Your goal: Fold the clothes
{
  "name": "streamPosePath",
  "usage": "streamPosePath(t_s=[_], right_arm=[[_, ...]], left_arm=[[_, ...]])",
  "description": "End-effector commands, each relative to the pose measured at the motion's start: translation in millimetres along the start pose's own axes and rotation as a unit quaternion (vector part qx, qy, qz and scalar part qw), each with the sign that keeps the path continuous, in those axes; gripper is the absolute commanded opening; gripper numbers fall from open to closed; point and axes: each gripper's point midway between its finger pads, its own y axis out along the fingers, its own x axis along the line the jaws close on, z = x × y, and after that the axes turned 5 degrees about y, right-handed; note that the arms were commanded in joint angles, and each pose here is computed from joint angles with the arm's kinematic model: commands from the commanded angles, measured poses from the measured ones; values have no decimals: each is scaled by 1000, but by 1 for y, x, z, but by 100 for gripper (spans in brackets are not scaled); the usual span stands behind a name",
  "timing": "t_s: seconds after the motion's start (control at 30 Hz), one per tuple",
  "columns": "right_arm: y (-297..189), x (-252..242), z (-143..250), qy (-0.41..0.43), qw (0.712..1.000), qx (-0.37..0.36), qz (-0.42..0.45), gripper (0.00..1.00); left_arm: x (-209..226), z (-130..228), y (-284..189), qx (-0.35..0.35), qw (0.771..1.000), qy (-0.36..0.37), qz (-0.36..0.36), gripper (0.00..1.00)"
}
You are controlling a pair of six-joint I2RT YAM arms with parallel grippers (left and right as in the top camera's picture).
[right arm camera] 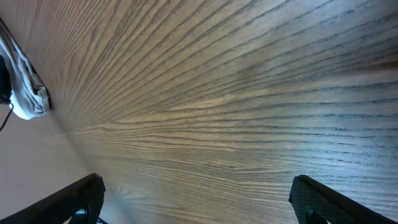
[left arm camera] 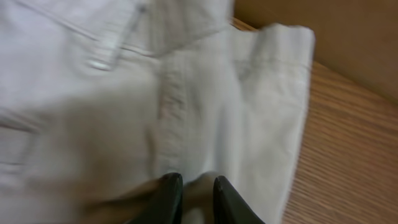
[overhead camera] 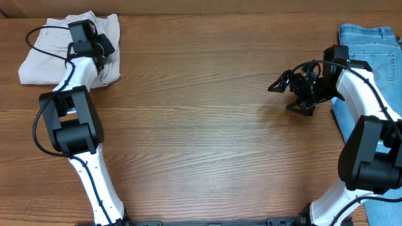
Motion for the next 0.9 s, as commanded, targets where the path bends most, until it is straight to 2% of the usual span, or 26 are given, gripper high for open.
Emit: streamPosePath(t_s=[0.0,0.2,0.33,0.5,0.67,0.87], right_arm=[[-9,11,0,-17,1000,-11,-5,100],[-9,10,0,-15,1000,-10,-4,100],[-9,10,0,-16,1000,-10,-4,100],[-9,10,0,-16,1000,-11,-5,100],[-10,11,-2,-20,1000,-15,-6,100],[-9,11,-1,-18,1000,-13,-5,100]], left_arm=[[-25,12,2,17,999,42,29,18],[-55,-29,-50,-6,994,71,86,21],[-55,-71,-99,-47,994,72,64,27],[-37,-114,-142,-105,992,64,20,23],[-19,-122,-136,-122,991,56,0,22],[11,-98,-86,-104,993,46,-29,23]])
